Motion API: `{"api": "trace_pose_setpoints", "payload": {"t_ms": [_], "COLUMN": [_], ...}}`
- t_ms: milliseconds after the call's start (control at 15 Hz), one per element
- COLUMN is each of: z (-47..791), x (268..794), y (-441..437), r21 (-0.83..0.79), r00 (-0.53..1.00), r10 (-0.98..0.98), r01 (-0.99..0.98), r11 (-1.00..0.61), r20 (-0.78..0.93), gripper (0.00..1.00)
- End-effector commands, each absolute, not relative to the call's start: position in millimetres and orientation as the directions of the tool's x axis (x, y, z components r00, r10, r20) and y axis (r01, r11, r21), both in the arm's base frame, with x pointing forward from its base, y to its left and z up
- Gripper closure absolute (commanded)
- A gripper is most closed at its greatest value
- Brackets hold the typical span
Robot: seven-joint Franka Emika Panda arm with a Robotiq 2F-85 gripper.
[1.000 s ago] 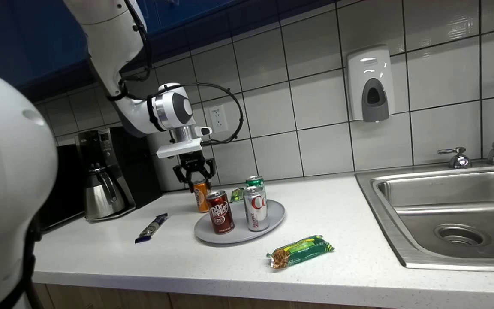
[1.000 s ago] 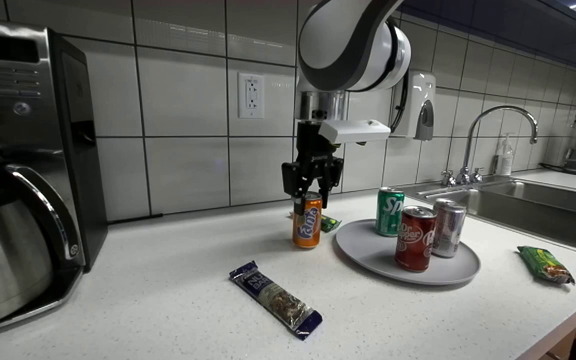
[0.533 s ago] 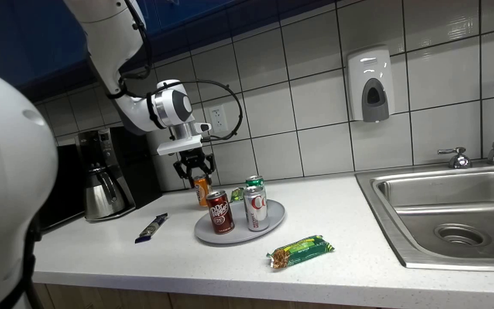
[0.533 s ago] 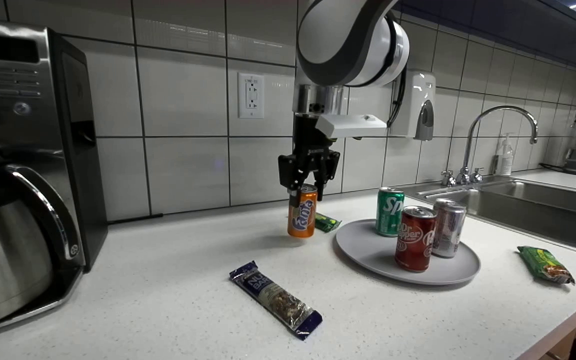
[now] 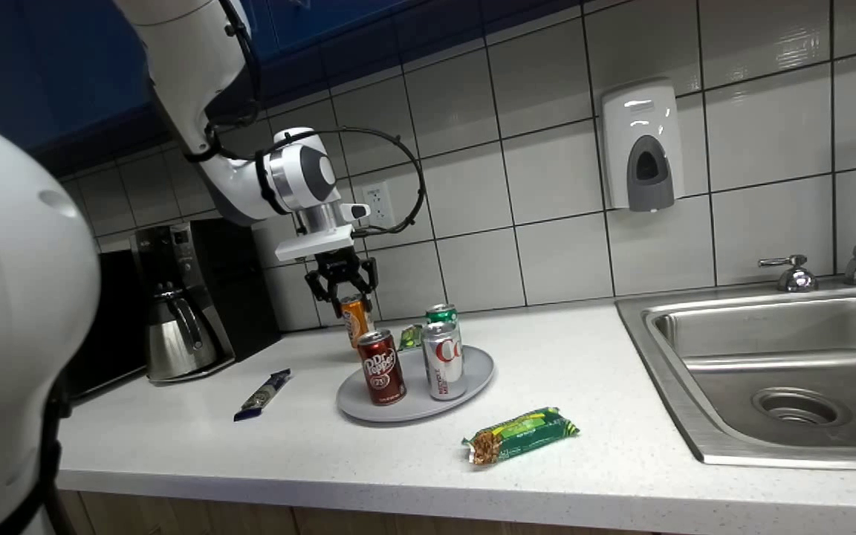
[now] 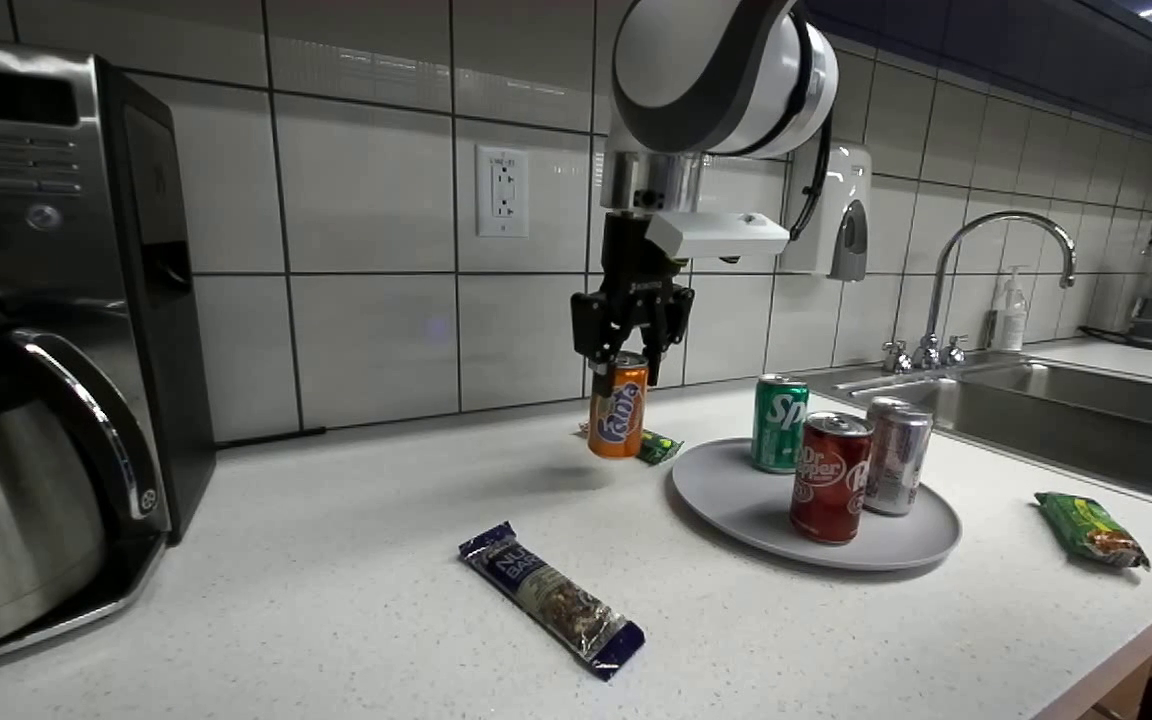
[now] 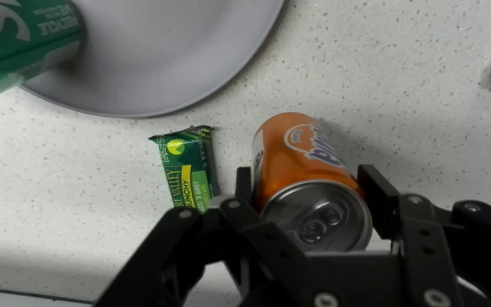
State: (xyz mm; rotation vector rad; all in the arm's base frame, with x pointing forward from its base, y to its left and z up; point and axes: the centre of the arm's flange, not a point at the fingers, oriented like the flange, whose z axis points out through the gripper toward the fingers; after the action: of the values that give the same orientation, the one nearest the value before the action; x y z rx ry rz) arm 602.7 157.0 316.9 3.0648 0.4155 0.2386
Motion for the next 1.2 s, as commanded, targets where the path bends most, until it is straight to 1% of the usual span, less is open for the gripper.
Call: {"api": "trace_pose_setpoints", "payload": {"t_ms": [0,1133], "z": [338.5,326.5], "x": [583.6,549.5], "y": [146.5,90.2], "r21": [0.074,0.072], "r00": [0.955,0.993], "r10": [0.239,-0.002], "r01": [0.229,-0.010], "r11": [-0.971,-0.997], "r20": [0.176,0.121], "gripper": [0.62,0.62]}}
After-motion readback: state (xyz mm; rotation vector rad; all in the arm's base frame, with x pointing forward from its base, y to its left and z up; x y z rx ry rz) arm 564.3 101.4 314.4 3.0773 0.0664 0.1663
